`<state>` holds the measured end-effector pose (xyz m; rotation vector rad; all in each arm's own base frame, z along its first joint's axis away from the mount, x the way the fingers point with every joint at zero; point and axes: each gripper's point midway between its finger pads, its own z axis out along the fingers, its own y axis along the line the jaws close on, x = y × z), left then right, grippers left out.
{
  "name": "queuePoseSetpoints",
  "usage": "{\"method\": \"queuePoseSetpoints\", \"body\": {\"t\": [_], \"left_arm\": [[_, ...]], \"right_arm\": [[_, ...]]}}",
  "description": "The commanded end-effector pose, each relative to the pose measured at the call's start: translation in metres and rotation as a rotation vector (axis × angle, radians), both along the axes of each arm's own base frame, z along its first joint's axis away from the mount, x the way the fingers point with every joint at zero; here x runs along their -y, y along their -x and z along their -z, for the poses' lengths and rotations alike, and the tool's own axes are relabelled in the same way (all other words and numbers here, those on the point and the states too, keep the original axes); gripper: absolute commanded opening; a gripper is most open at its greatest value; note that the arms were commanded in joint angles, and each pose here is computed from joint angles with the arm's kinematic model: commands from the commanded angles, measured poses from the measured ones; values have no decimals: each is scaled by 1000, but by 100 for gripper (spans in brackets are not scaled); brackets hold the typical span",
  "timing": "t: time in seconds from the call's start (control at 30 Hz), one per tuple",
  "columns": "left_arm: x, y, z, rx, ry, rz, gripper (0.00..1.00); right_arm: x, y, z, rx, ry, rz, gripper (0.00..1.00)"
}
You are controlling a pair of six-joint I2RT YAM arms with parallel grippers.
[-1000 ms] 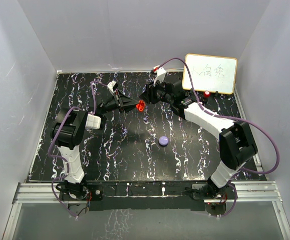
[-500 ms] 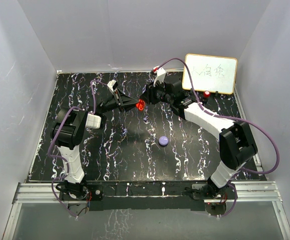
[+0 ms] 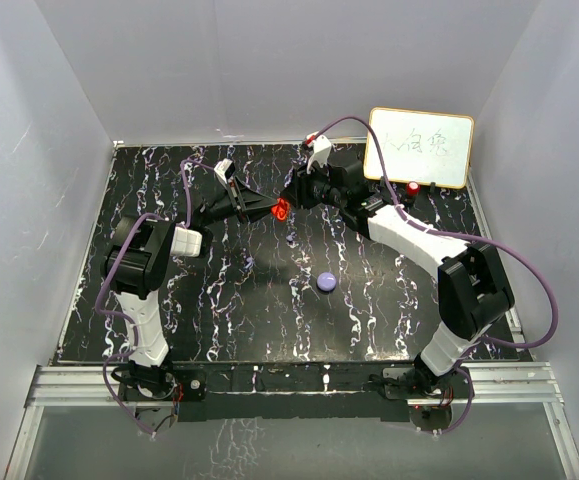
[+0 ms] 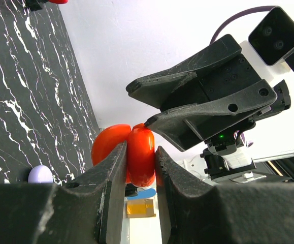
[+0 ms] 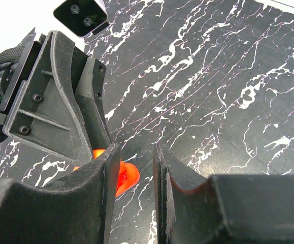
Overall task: Insert the wireless bluetooth earbuds into the charging case
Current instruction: Place the earbud in the charging case.
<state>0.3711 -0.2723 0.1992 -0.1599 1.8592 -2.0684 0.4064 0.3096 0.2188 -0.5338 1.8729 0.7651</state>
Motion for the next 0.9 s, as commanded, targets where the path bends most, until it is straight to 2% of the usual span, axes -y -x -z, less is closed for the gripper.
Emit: {"method": "queuePoseSetpoints", "body": {"t": [0.0, 0.6, 0.87], "left_arm": [[1, 3, -41, 172, 42, 0, 0], [2, -3, -40, 170, 40, -6, 0], [2, -1, -39, 168, 39, -3, 0]], "right_arm": [[2, 5, -25, 64, -24, 1, 30], [7, 13, -30, 72, -23, 6, 30], [18, 1, -33, 88, -11, 94, 30]]}}
